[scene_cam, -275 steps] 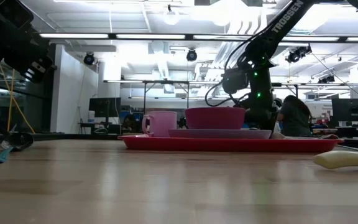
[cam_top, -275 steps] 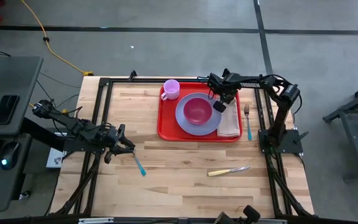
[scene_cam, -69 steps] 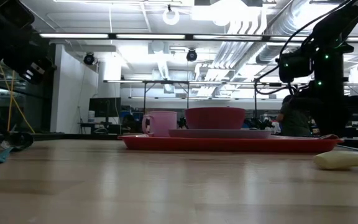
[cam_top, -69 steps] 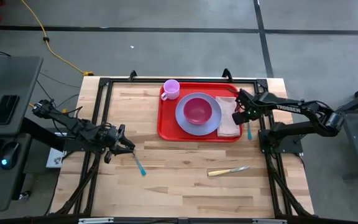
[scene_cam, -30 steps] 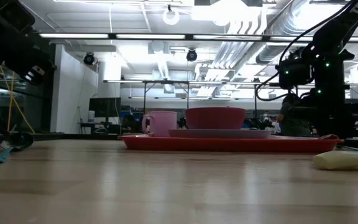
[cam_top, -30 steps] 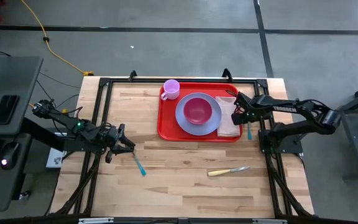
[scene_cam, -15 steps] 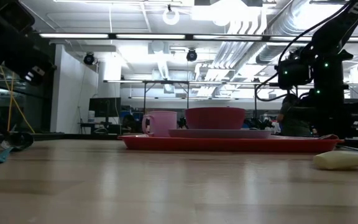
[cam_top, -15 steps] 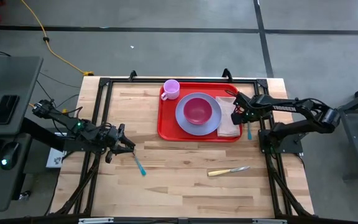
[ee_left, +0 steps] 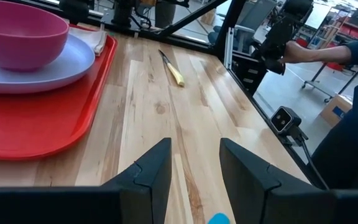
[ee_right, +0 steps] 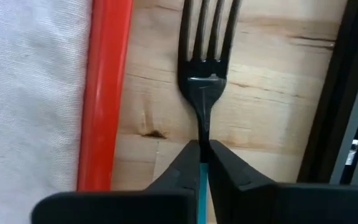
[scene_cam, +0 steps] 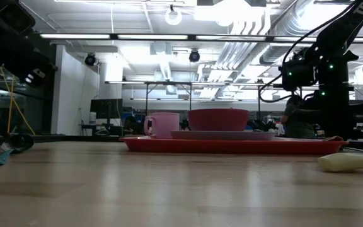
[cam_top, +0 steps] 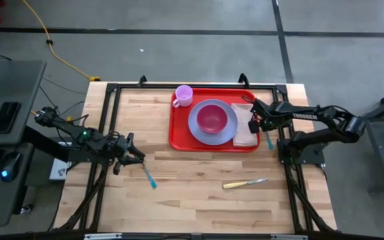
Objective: Set up tray
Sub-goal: Put the blue fork on the white napkin on the red serving tray
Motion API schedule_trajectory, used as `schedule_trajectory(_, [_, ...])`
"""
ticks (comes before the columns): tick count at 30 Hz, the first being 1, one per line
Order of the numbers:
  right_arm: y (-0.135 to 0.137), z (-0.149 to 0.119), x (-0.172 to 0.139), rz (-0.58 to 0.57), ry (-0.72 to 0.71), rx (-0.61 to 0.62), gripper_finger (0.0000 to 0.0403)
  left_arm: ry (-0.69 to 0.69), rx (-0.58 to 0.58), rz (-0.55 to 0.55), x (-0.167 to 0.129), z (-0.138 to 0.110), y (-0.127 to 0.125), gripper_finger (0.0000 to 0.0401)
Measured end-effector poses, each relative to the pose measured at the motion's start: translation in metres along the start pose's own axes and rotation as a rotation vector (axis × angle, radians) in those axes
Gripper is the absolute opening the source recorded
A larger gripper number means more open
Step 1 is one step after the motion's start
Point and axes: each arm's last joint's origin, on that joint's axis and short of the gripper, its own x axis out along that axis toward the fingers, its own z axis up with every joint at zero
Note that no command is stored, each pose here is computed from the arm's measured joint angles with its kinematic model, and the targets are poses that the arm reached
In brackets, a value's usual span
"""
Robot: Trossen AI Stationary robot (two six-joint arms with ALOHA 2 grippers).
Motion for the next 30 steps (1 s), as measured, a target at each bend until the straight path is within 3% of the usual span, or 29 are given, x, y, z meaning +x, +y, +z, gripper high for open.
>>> schedule_trajectory(11, [0.001, 0.002, -0.005, -0.008, 0.010, -0.007, 0.0003, 0.001, 0.000, 0.000, 0.000, 0.000, 0.000, 0.0166])
schedule_trajectory(30, [0.014, 0.037, -0.061, -0.012, -0.072, -0.021, 0.0004, 0.007, 0.003, -0.001, 0.000, -0.001, 0.000, 0.0166])
